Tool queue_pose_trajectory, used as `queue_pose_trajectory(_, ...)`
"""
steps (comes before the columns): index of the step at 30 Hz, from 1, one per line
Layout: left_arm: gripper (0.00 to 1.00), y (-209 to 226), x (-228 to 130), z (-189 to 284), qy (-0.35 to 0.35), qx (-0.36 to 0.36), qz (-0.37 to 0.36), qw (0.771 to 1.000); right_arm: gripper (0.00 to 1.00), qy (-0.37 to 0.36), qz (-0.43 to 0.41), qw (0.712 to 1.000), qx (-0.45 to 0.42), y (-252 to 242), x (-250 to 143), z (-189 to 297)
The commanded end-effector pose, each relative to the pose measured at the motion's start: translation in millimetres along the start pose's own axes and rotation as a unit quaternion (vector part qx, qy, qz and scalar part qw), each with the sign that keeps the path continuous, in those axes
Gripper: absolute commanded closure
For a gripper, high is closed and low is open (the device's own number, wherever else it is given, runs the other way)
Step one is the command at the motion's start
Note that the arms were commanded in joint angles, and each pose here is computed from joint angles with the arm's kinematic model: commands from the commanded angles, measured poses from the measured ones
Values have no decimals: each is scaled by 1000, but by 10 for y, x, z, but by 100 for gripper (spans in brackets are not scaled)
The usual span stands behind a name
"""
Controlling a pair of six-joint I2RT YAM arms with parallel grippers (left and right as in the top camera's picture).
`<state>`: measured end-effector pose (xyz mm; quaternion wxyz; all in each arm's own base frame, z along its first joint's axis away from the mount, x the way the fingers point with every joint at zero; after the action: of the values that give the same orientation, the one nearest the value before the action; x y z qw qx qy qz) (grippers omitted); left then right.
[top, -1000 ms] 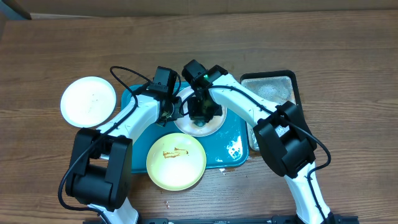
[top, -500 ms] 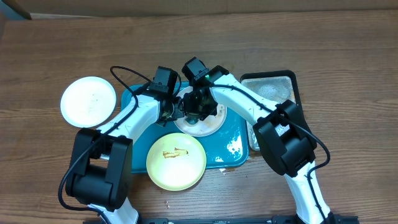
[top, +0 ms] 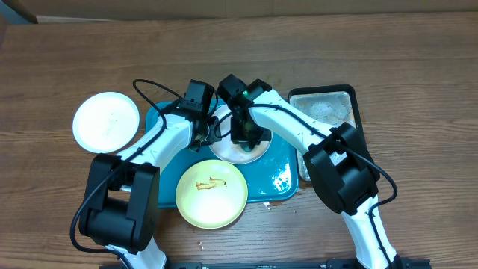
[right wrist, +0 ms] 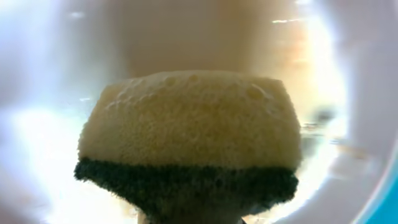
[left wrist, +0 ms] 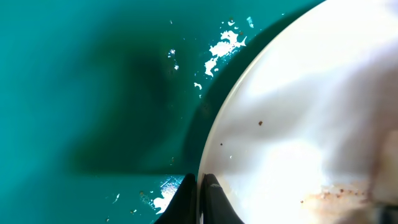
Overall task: Clean dirty plates on tray and stack at the side
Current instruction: 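Scrub the plate center in circles with the sponge while left gripper holds rim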
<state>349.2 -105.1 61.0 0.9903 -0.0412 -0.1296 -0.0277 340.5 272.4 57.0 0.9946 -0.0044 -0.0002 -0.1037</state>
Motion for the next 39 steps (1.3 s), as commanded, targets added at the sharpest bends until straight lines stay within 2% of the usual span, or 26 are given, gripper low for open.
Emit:
queue_pose_trajectory(1,96,-46,-97,-47,17,-3,-4,1000,96,-47,3,994,-96,-274,108,-183)
queue_pose_trajectory(9,96,-45,-97,-47,17,-3,-4,1000,96,-65,-49,988,-133,-532,276,-157)
queue_pose_trajectory(16,96,-45,-96,-47,17,-3,-4,1000,96,-17,-82,995,-50,-503,426,-208)
queue_pose_trajectory(20,96,-45,-96,-47,17,-3,-4,1000,96,42,-46,995,76,-223,433,-197)
queue_pose_trajectory(24,96,-45,-95,-47,17,-3,-4,1000,96,68,-25,988,134,-48,374,-159)
queue_pose_trajectory(30,96,-47,-88,-47,15,-3,-4,1000,96,73,35,985,150,196,151,-143)
queue_pose_trajectory(39,96,-48,-89,-47,15,-4,-4,1000,96,91,81,977,173,440,-119,-114)
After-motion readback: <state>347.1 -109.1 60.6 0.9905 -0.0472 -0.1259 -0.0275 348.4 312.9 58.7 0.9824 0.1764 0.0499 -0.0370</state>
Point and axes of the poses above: each gripper's point midway between its finger pads, its own z axis back along the fingers, its own y axis along the line the jaws close on, x = y × z, the point moved 5 cm from there along z, back along the fingers, and after that the axes turned 12 degrees about -z, right-handed, at the moved point
